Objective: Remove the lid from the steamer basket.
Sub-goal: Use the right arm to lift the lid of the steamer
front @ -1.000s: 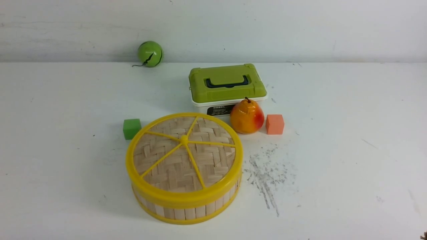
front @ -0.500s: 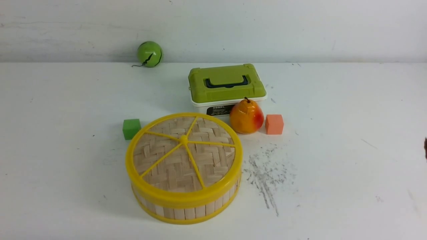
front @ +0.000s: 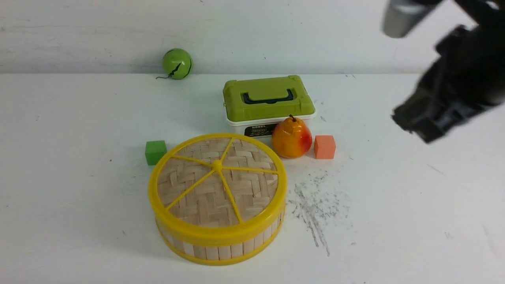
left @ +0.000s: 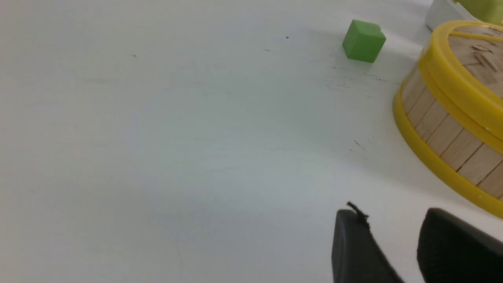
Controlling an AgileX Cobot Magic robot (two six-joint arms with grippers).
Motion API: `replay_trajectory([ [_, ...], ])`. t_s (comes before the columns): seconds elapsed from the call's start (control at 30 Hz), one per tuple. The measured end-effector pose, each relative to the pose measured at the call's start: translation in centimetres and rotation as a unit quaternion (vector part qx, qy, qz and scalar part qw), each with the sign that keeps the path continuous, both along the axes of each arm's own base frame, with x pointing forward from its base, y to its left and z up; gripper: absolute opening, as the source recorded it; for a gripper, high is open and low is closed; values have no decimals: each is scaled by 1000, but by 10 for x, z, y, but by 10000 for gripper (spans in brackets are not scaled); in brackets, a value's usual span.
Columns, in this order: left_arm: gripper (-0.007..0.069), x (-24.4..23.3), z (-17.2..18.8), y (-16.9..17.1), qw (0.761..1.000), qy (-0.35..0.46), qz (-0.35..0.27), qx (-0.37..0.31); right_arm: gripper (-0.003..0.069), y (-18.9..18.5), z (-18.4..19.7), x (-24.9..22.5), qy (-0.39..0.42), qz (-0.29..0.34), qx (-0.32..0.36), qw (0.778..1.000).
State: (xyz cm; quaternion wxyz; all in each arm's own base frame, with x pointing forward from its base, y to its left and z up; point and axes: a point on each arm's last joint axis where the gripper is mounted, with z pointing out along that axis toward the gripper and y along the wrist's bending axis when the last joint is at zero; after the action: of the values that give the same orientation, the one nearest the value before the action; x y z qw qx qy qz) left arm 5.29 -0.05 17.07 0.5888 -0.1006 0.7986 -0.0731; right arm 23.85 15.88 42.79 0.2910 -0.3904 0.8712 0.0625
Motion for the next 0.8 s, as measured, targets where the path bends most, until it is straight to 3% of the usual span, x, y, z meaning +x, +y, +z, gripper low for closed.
replay_trajectory([
  [0.23, 239, 0, 0, 0, 1000, 0, 0, 0, 2, 81, -26, 50, 28, 25, 9, 999],
  [0.4, 239, 0, 0, 0, 1000, 0, 0, 0, 57, 114, -55, 78, 68, 34, 27, 997],
  [0.5, 239, 0, 0, 0, 1000, 0, 0, 0, 190, 135, -84, 97, 102, 36, 34, 994],
  [0.53, 239, 0, 0, 0, 1000, 0, 0, 0, 190, 136, -85, 97, 102, 37, 36, 993],
  [0.6, 239, 0, 0, 0, 1000, 0, 0, 0, 259, 142, -97, 103, 115, 35, 33, 992],
  [0.63, 239, 0, 0, 0, 1000, 0, 0, 0, 319, 146, -110, 108, 124, 34, 27, 991],
  [0.8, 239, 0, 0, 0, 1000, 0, 0, 0, 395, 156, -134, 120, 124, 23, 32, 991],
])
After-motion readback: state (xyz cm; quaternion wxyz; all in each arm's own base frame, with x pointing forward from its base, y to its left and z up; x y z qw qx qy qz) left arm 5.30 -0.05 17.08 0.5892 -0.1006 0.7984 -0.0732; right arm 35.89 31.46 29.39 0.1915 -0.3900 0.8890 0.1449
